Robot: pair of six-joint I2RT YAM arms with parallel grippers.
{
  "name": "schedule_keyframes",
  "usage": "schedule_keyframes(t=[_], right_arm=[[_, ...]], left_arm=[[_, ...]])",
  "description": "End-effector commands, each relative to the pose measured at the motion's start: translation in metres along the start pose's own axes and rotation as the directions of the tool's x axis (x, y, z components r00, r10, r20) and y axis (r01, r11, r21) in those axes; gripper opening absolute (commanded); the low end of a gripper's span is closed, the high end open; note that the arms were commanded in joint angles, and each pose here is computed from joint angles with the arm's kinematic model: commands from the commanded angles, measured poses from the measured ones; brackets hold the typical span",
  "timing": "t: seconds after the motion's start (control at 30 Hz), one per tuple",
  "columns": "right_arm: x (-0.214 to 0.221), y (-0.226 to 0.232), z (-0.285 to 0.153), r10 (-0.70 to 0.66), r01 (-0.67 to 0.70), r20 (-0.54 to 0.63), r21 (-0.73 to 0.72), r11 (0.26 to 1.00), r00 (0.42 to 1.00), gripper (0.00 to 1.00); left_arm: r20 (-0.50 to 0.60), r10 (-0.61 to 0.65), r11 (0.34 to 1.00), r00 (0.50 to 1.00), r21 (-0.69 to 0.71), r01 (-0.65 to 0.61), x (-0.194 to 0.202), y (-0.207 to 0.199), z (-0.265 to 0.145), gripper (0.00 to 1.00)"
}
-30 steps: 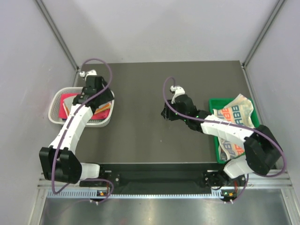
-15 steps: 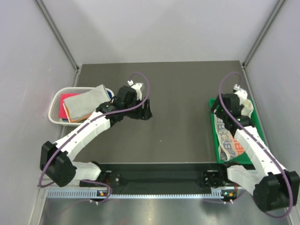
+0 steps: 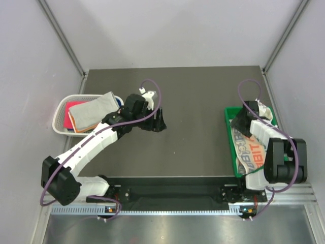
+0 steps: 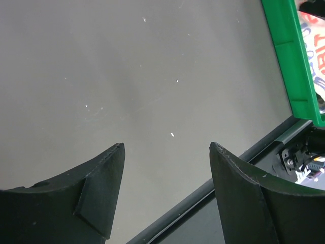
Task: Fold and stack the towels
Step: Grab crumpled towel, then move the towel to the center of the board
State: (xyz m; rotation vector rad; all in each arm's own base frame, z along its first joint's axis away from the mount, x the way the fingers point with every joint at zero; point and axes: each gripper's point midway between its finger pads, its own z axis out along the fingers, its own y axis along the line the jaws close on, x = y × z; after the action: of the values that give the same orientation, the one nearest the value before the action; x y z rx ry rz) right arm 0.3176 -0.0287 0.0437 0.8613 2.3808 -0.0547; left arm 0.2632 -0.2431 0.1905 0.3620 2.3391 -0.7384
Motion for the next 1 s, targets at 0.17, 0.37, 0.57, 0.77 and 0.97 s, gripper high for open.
schedule_keyframes(t=[0.17,0.37,0.57,0.77,0.97], right_arm=[[-0.043,0.002,-0.006,0.062,-0.06,0.136,-0.016,0.998,0.989,0.05],[-0.092,0.009,-0.068,0.041,-0.022,0.277,-0.072,0.997,0.96,0.0],[-0.148,0.061,-0.152,0.006,0.104,0.426,-0.234,0.967,0.904,0.0],[-0.189,0.148,-0.244,-0.011,0.253,0.568,-0.348,0.903,0.823,0.0],[-0.16,0.237,-0.331,-0.013,0.433,0.633,-0.515,0.74,0.774,0.0]], left_arm=[[0.079,0.037,0.999,0.996,0.024,-0.039,-0.016,-0.006,-0.01,0.72],[0.096,0.047,0.999,0.994,-0.001,-0.047,-0.024,-0.005,-0.012,0.72],[0.13,0.048,0.998,0.99,-0.058,-0.041,-0.034,0.002,-0.018,0.71],[0.263,0.028,0.976,0.964,-0.214,0.03,-0.066,0.026,-0.041,0.71],[0.399,-0.042,0.948,0.916,-0.275,0.163,-0.101,0.055,-0.078,0.71]])
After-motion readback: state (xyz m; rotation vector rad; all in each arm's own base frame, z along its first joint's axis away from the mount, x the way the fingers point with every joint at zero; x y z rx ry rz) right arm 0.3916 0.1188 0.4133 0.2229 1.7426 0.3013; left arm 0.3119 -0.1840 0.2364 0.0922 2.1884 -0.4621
